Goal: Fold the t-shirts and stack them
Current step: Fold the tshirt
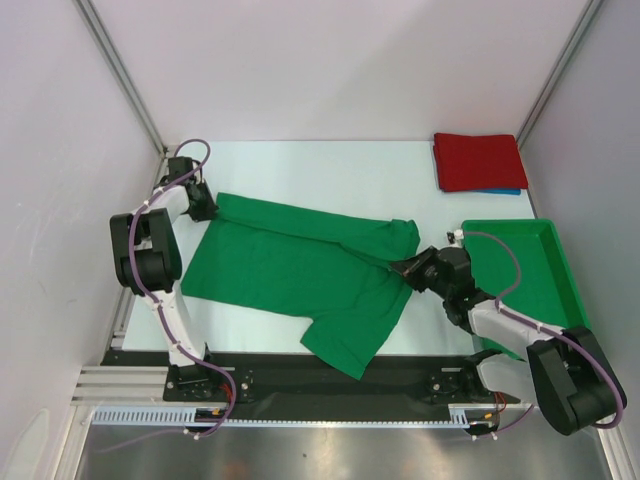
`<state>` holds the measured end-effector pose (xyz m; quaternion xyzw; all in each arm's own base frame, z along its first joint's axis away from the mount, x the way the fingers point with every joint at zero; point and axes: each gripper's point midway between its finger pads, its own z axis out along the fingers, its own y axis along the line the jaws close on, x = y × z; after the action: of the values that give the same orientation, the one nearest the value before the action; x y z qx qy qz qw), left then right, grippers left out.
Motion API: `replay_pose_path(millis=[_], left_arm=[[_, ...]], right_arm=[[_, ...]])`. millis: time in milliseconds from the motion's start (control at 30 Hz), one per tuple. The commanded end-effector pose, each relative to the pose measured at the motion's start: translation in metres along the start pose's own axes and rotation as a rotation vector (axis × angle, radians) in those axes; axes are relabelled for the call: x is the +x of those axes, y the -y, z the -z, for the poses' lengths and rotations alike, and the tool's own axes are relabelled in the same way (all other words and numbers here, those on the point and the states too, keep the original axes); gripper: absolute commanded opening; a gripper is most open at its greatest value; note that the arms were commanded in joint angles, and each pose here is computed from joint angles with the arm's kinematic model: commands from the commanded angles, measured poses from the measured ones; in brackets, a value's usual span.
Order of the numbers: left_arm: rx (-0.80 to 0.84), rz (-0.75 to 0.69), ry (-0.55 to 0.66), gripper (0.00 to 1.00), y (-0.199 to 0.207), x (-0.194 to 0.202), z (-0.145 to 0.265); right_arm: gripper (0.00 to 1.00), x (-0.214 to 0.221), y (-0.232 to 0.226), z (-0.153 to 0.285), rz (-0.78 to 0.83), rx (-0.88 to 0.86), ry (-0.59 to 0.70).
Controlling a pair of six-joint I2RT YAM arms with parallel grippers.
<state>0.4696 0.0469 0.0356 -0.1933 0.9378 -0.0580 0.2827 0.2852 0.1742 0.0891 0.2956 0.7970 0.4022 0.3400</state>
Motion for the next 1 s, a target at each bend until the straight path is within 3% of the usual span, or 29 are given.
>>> replay_pose_path(millis=[0,333,367,400,433,533,667,800,867,967], left_arm=[[0.002,-0.021,0.044,0.00,0.000,-0.019,0.005],[-0.018,-0.022,0.042,0.01,-0.005,-0.019,0.004],[-0.030,-0.022,0.043,0.01,-0.007,-0.020,0.004],[-0.036,-0.021,0.047,0.01,-0.007,-0.021,0.005],[-0.047,-0.013,0.042,0.03,-0.008,-0.020,0.006],[-0.076,0.021,0.067,0.26,-0.013,-0.027,0.019],[-0.150,0.051,0.118,0.45,-0.023,-0.041,0.045],[-0.134,0.127,0.144,0.49,-0.016,-0.044,0.061],[-0.096,0.148,0.170,0.50,-0.009,-0.050,0.069],[0.107,0.154,0.160,0.45,0.029,-0.050,0.062]], right_arm=[[0.00,-0.009,-0.021,0.000,-0.038,-0.074,0.066],[0.00,-0.005,0.002,-0.004,-0.006,-0.008,0.048],[0.02,-0.005,0.003,-0.005,0.006,-0.002,0.042],[0.14,0.003,0.005,-0.004,0.023,0.004,0.003],[0.19,0.007,0.008,-0.004,0.040,0.015,-0.021],[0.36,0.009,0.019,0.004,0.176,0.082,-0.082],[0.54,-0.030,0.016,0.026,0.413,0.115,-0.037],[0.70,-0.079,0.005,0.034,0.530,0.142,0.031],[0.70,-0.111,-0.010,0.030,0.516,0.109,0.062],[0.67,-0.117,-0.022,-0.004,0.514,0.031,-0.026]])
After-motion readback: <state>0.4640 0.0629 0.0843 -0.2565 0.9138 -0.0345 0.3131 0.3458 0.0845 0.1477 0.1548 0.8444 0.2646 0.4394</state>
